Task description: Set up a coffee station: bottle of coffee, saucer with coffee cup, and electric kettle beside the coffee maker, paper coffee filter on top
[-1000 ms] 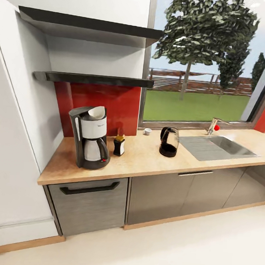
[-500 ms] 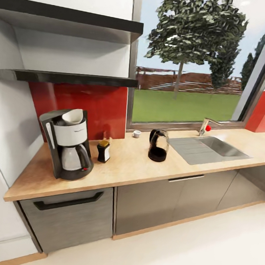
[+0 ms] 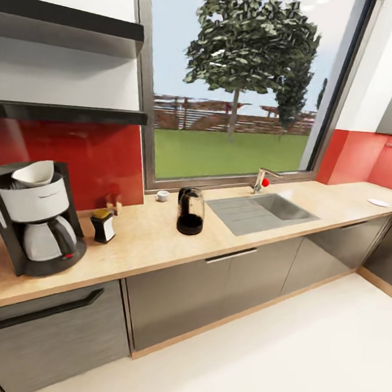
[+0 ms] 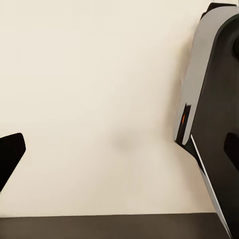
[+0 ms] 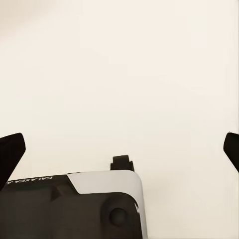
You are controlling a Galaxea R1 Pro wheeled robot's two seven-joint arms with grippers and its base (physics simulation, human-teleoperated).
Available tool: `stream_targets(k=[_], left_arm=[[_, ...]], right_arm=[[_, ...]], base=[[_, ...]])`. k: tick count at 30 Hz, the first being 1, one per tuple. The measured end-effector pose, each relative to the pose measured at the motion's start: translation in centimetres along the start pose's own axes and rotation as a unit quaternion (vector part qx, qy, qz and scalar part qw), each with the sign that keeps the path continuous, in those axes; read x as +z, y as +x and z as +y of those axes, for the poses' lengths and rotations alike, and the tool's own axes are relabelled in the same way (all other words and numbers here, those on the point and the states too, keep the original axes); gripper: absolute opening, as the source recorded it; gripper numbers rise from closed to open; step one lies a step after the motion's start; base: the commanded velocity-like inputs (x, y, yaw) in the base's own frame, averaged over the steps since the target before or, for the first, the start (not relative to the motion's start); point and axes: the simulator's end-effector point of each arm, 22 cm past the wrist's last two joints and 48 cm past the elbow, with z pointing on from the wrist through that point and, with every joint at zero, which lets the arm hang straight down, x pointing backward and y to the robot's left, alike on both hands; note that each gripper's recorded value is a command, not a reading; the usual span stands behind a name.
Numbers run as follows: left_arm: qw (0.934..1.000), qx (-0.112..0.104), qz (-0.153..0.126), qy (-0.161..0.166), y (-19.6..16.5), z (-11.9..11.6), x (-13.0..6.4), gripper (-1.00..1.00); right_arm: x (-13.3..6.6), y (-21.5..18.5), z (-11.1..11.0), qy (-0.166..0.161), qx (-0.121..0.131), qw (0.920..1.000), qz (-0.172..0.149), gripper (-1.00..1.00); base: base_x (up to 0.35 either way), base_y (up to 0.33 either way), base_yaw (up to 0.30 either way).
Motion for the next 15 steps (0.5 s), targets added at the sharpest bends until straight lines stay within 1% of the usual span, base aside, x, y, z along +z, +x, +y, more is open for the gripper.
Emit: stream_targets(k=[4, 10, 13, 15], left_arm=[[1.0, -0.001, -0.001, 0.0, -0.1, 0.0, 0.0, 1.0], [1.0, -0.002, -0.004, 0.0, -0.3, -0.1, 0.0, 1.0], [0.9997, -0.005, -0.026, 0.003, -2.0, -0.5, -0.1, 1.0], [0.9989, -0.006, -0.047, 0.004, -3.8, -0.7, -0.2, 1.0]], right_arm=[[0.0, 0.0, 0.0, 0.0, 0.0, 1.0, 0.0, 1.0], [0.0, 0.0, 0.0, 0.0, 0.0, 1.0, 0.0, 1.0], [0.0, 0.0, 0.0, 0.0, 0.0, 1.0, 0.0, 1.0], [0.0, 0.0, 0.0, 0.0, 0.0, 1.0, 0.0, 1.0]], base=[[0.104, -0.302, -0.299], [0.22, -0.251, -0.3], [0.252, -0.217, -0.3], [0.248, -0.134, -0.3]])
